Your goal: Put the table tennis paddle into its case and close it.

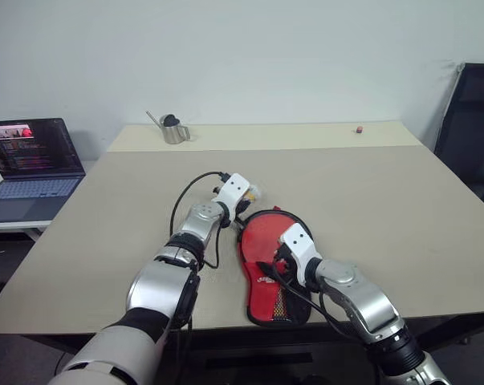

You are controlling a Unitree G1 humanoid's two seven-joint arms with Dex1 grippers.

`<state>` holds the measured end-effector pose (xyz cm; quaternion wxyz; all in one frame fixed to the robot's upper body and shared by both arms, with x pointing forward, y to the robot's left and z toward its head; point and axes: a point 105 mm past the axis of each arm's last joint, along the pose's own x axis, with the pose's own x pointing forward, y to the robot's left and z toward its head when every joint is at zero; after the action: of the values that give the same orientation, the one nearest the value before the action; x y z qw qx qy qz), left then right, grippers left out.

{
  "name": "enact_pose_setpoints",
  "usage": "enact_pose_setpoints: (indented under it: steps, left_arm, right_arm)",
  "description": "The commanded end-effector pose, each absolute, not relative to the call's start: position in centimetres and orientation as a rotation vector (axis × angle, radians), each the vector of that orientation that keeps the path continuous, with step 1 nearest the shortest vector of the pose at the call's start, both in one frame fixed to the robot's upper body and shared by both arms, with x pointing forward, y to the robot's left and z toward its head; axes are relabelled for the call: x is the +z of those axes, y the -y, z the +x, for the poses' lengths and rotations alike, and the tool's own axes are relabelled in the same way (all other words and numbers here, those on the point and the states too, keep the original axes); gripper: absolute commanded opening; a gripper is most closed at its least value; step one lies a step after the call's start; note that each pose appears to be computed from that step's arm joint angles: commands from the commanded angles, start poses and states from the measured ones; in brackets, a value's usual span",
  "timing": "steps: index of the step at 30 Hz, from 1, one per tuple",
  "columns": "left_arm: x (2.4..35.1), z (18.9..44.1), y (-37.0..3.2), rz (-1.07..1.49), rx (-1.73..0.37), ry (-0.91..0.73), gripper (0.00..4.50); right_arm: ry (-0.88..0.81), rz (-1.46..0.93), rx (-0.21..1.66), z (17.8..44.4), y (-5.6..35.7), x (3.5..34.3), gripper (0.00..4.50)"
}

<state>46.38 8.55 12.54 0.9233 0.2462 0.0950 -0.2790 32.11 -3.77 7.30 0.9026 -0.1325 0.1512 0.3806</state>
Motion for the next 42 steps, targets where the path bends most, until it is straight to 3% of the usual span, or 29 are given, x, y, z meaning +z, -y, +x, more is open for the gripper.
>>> enact_pose_setpoints:
  steps: [1,20,31,42]
  left_arm:
    - [14.6,46.8,-7.1,0.598,-0.583,-0.122,0.13]
    - [15.8,47.1,-4.5,0.878,-0.518,-0.023,0.13]
    - [17.1,46.6,-1.0,1.059,-0.558,0.086,0.13]
    - [14.6,45.8,-0.1,1.202,-0.624,0.050,0.13]
  right_arm:
    - [-0.538,-0.311,0.742,30.4,6.0,1.8,4.50]
    - [-0.595,-0.269,0.731,26.4,5.4,1.6,4.50]
    - [-0.621,-0.241,0.709,24.7,5.0,1.5,4.50]
    - [-0.635,-0.223,0.690,23.9,5.0,1.3,4.50]
